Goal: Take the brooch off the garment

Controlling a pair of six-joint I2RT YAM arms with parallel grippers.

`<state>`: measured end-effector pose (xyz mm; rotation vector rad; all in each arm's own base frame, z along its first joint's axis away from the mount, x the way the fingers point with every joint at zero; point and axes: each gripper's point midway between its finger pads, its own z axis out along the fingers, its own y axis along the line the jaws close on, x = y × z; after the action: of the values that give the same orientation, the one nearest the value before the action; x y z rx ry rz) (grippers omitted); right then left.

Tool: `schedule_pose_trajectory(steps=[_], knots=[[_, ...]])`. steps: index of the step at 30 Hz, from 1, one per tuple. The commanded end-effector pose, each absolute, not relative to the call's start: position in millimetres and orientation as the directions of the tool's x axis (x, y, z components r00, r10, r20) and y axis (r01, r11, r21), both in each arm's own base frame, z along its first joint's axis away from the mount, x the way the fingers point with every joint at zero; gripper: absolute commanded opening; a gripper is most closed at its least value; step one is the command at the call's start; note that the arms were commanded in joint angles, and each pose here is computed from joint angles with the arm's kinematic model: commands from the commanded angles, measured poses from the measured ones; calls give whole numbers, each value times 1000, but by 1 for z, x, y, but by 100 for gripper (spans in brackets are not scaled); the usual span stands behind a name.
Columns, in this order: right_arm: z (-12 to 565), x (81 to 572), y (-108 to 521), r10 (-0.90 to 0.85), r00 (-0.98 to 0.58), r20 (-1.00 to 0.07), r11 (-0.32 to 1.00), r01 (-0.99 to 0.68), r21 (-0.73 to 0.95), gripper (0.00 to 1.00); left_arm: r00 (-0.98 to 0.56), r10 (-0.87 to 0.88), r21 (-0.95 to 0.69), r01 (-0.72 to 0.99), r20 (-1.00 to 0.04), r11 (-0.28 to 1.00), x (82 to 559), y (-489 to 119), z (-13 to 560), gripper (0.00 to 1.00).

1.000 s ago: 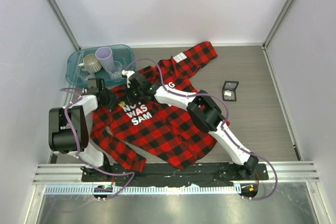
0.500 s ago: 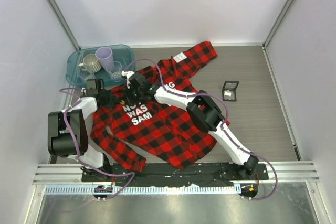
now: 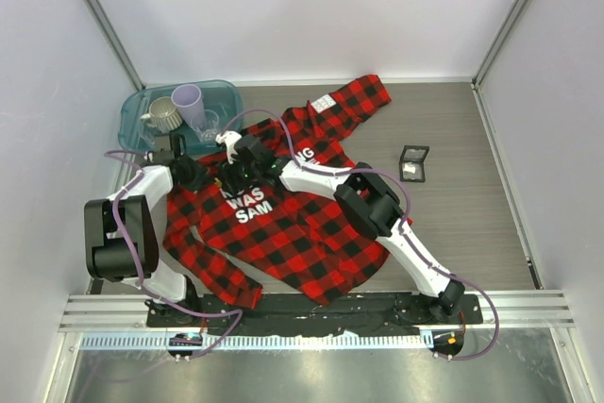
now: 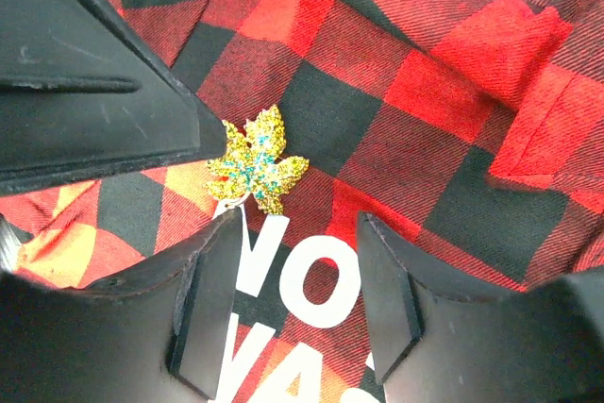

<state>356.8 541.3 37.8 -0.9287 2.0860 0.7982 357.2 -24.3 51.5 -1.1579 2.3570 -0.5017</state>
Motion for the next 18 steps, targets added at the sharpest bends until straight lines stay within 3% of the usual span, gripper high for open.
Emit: schedule_pose_trajectory(steps=[1, 10, 18], knots=[[80, 350, 551, -338, -364, -868, 486, -857, 171, 57, -545, -800, -502, -634, -251, 589, 361, -21, 59, 0], [85, 338, 564, -327, -278, -903, 451, -886, 109, 57, -537, -821, -500, -665, -195, 554, 354, -27, 56, 0], [94, 351, 564, -294, -271, -916, 511, -855, 88, 43, -531, -830, -490, -685, -172, 540, 349, -28, 57, 0]])
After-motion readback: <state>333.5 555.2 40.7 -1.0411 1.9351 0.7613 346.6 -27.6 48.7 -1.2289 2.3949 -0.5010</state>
